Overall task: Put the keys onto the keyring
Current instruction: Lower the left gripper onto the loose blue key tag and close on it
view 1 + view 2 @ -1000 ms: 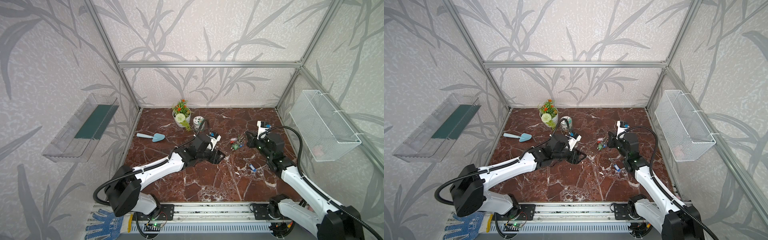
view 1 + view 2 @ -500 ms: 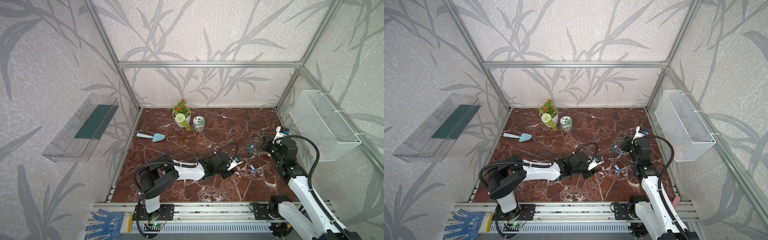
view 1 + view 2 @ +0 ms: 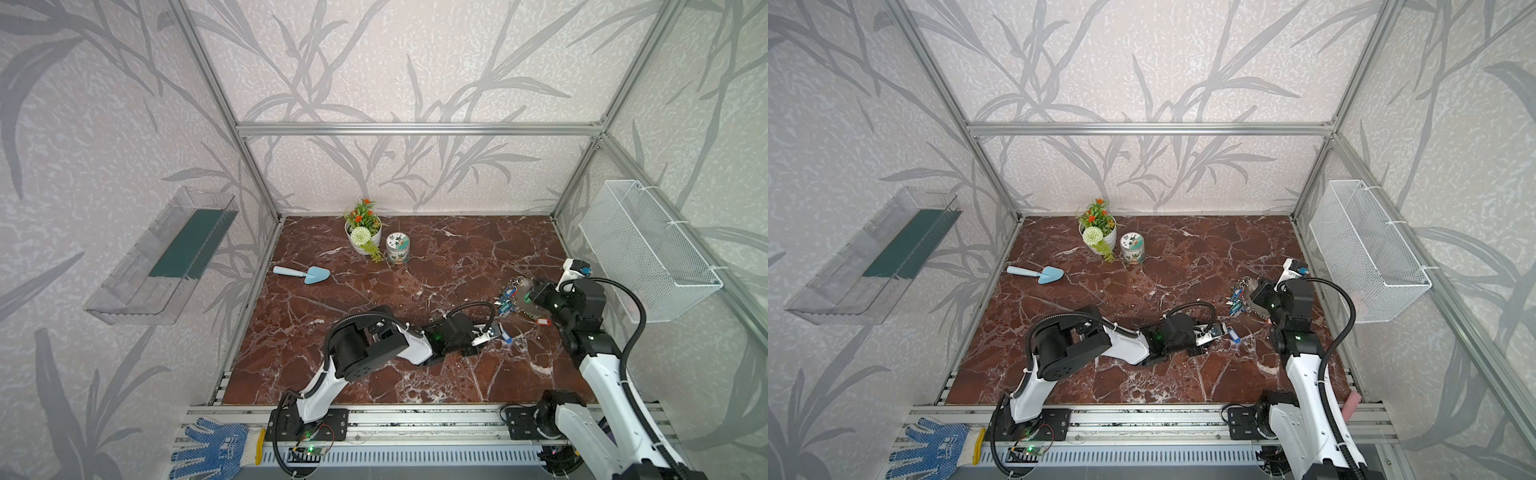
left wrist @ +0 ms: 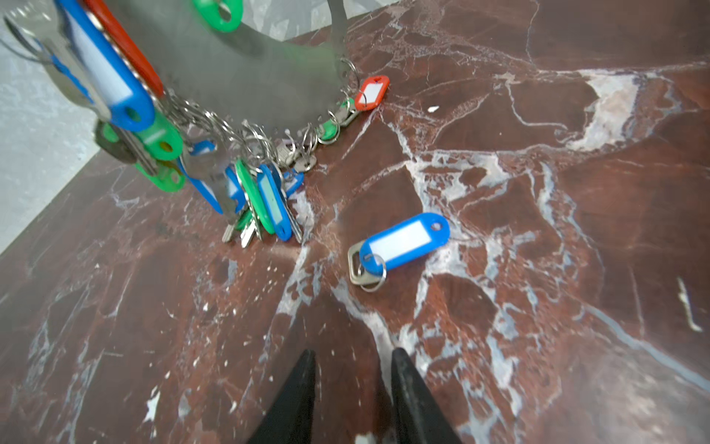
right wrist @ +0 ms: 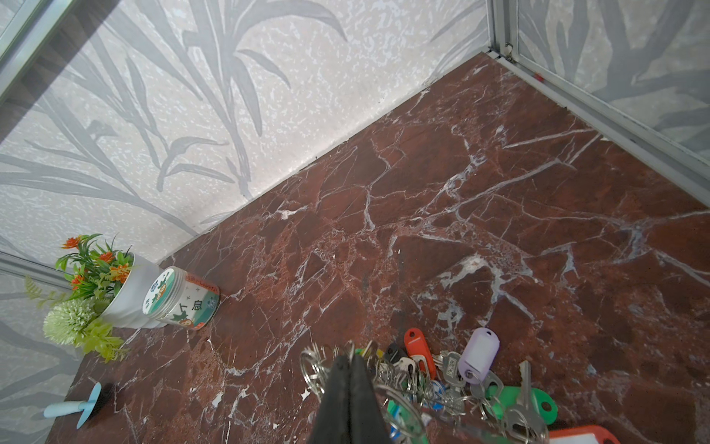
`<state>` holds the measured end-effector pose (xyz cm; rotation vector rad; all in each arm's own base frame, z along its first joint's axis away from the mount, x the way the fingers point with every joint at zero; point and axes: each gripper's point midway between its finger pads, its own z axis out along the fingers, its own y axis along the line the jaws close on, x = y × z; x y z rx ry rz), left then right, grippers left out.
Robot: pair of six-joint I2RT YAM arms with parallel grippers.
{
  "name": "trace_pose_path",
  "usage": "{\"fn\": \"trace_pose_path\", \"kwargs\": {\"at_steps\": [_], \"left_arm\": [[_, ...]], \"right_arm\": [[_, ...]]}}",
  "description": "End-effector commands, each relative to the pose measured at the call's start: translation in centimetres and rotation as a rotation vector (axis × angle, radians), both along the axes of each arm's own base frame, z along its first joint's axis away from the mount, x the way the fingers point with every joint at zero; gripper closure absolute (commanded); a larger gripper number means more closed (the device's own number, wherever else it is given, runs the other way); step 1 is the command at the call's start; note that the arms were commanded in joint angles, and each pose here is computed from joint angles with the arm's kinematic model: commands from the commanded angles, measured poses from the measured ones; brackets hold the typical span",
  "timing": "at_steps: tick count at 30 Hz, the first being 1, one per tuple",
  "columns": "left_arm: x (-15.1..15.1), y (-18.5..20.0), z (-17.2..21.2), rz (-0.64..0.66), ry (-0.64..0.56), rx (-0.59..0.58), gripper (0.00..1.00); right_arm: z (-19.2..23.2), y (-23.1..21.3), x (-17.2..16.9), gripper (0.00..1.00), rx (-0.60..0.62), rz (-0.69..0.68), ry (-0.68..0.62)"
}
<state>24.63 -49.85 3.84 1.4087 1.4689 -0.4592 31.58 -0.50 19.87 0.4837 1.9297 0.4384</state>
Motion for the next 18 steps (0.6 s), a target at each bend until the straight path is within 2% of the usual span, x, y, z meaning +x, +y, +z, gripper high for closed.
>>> {"fn": "trace_pose_path", "kwargs": {"at_steps": [1, 11, 18], "left_arm": [[0.0, -1.3, 0.4, -0.038, -0.060, -0.011, 0.66], [-1.3, -2.1, -1.8, -0.075, -0.059, 0.065, 0.66], [-0.6, -2.6, -2.8, -0.027, -0.077, 0.116, 0.67]], "right_arm": [[2.5, 0.5, 0.4, 1.00, 0.009, 0.037, -0.083], [2.3, 0.5, 0.4, 1.00, 0.025, 0.060, -0.094], [1.9, 0.4, 0.1, 1.00, 0.032, 0.063, -0.089]]}}
